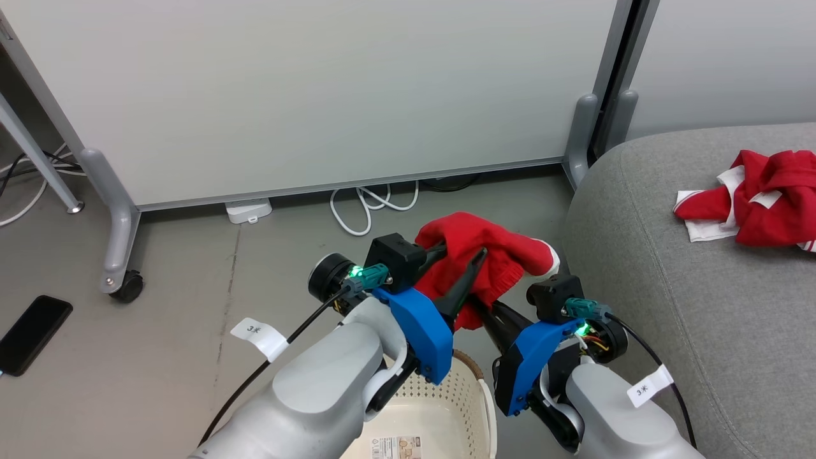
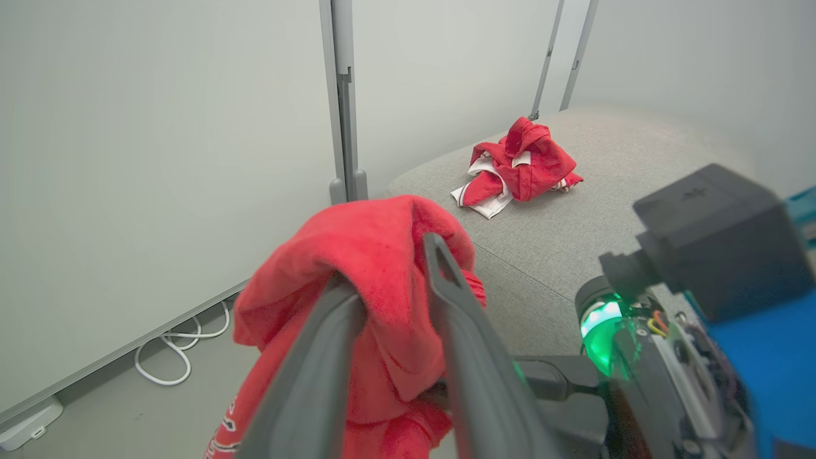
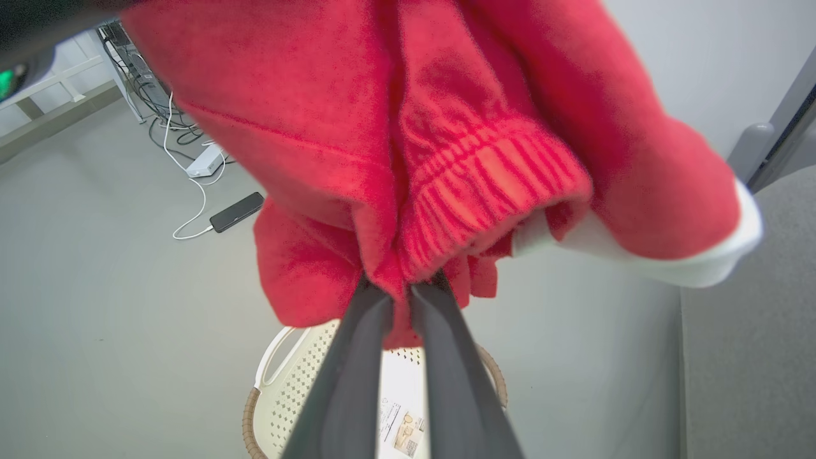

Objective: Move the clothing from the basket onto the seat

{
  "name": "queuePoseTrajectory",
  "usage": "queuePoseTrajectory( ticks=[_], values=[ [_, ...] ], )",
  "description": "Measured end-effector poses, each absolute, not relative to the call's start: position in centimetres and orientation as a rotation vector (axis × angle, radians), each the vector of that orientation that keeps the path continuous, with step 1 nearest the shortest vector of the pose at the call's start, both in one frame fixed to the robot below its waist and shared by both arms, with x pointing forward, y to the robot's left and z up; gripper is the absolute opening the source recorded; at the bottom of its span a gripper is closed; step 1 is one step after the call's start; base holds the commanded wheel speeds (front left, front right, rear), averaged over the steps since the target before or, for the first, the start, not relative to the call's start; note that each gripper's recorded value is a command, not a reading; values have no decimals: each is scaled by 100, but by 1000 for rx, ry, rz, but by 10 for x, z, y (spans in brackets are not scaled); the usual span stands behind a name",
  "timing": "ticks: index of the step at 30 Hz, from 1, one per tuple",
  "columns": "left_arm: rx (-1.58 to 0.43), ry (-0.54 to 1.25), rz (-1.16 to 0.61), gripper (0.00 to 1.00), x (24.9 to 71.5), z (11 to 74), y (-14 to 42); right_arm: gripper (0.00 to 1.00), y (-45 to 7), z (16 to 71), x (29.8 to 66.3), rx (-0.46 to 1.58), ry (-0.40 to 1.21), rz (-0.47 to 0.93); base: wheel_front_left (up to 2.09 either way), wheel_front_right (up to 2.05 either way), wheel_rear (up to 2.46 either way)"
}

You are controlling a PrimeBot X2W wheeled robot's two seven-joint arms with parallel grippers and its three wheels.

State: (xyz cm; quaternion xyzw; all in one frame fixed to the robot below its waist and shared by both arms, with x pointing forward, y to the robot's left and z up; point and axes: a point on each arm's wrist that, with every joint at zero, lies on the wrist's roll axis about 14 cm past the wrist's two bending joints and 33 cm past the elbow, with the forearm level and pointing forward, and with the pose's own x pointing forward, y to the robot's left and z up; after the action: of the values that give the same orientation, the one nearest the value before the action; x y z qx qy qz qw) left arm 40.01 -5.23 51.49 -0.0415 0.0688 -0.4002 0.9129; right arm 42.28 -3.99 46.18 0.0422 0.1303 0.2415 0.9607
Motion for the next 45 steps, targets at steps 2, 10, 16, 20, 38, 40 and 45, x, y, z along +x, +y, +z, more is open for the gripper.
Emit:
queuePoseTrajectory(
  ticks=[2, 10, 16, 20, 38, 40, 45],
  values=[
    [-84, 139, -821, 100, 401, 515, -52, 0, -40, 461, 423, 85, 265, 489, 0, 0, 0],
    [-81, 122, -815, 100, 402, 517, -52, 0, -42, 460, 424, 85, 261, 483, 0, 0, 0],
    [-103, 113, -791, 100, 405, 519, -47, 0, -43, 461, 426, 82, 256, 480, 0, 0, 0],
    [-142, 99, -768, 100, 404, 521, -42, 0, -45, 462, 428, 90, 249, 472, 0, 0, 0],
    [-193, 24, -582, 100, 384, 505, 27, 0, -69, 481, 437, 105, 157, 418, 0, 0, 0],
    [-184, 14, -566, 100, 382, 504, 33, 0, -74, 482, 436, 115, 150, 403, 0, 0, 0],
    [-151, 4, -506, 100, 380, 498, 52, 0, -88, 482, 432, 115, 143, 371, 0, 0, 0]
  ],
)
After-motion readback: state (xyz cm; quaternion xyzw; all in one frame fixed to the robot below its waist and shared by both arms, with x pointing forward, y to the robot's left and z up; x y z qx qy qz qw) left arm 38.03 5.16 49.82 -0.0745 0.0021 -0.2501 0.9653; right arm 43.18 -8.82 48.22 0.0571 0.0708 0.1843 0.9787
